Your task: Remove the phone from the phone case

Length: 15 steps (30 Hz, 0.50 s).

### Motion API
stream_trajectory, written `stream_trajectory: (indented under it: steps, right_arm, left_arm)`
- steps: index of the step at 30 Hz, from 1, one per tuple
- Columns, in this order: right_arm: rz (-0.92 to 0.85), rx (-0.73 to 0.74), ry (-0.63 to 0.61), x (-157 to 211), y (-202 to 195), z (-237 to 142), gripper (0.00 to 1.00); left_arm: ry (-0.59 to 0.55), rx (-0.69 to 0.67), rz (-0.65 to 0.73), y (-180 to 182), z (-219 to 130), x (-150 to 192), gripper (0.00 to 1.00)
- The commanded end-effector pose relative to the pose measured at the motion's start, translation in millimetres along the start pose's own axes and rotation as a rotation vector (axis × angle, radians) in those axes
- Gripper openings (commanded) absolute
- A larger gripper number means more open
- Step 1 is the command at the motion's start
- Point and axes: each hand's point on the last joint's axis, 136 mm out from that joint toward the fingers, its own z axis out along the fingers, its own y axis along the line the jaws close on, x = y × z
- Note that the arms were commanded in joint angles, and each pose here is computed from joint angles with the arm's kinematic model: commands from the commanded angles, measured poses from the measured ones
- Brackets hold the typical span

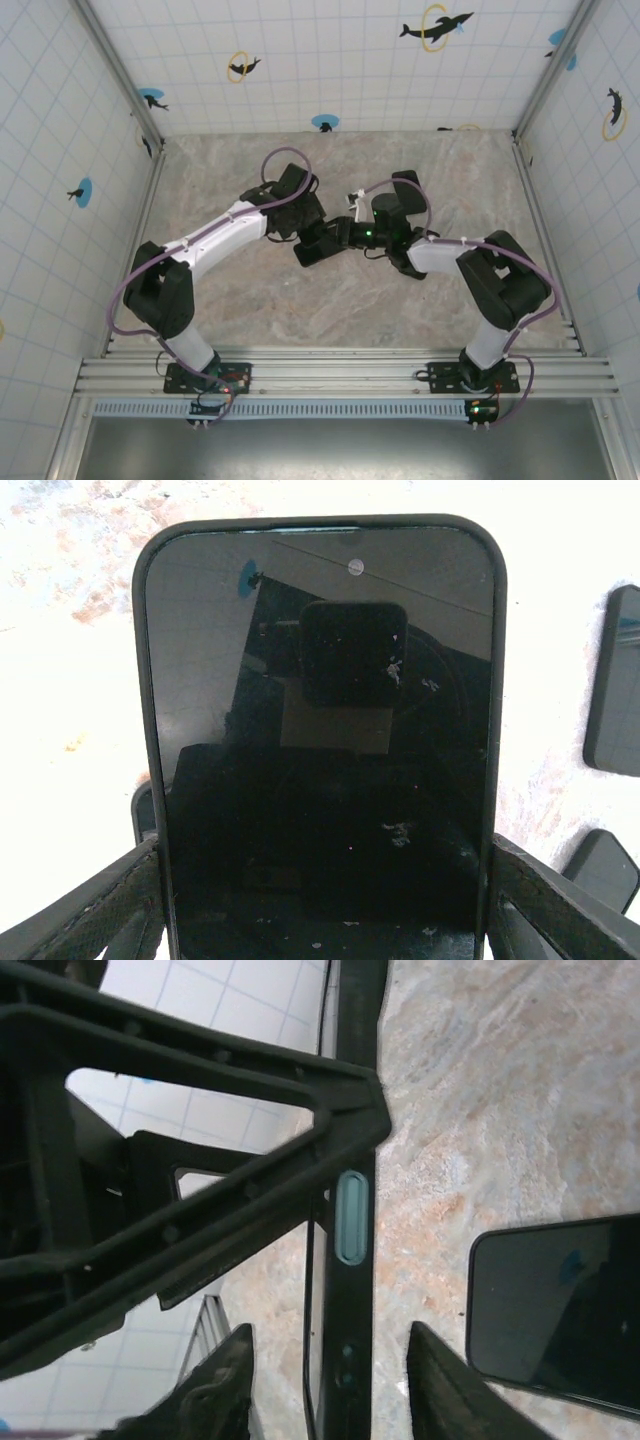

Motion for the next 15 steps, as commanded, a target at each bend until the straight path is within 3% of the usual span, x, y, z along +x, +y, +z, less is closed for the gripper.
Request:
stream_trajectory:
  steps: [1, 5, 10, 15]
  right_arm:
    - [-0.015, -0.070, -0.047, -18.9, 21.5, 6.0, 0.33]
    - [-0.001, -0.080, -0.046, -20.0, 23.1, 7.0, 0.18]
    - [0.010, -0.095, -0.054, -23.3, 26.4, 4.4, 0.10]
    - [0.019, -0.109, -0.072, -30.8, 30.3, -0.9, 0.07]
  left_arm:
    - [-0.037, 0.078, 0.019, -19.8, -14.4, -7.6, 0.67]
    - [-0.037, 0.101, 0.023, -27.2, -14.9, -7.9, 0.67]
    - [-0.041, 0.106, 0.027, -28.4, -16.2, -8.3, 0.68]
    - [-0.070, 0.118, 0.052, -30.6, -22.6, -13.2, 0.93]
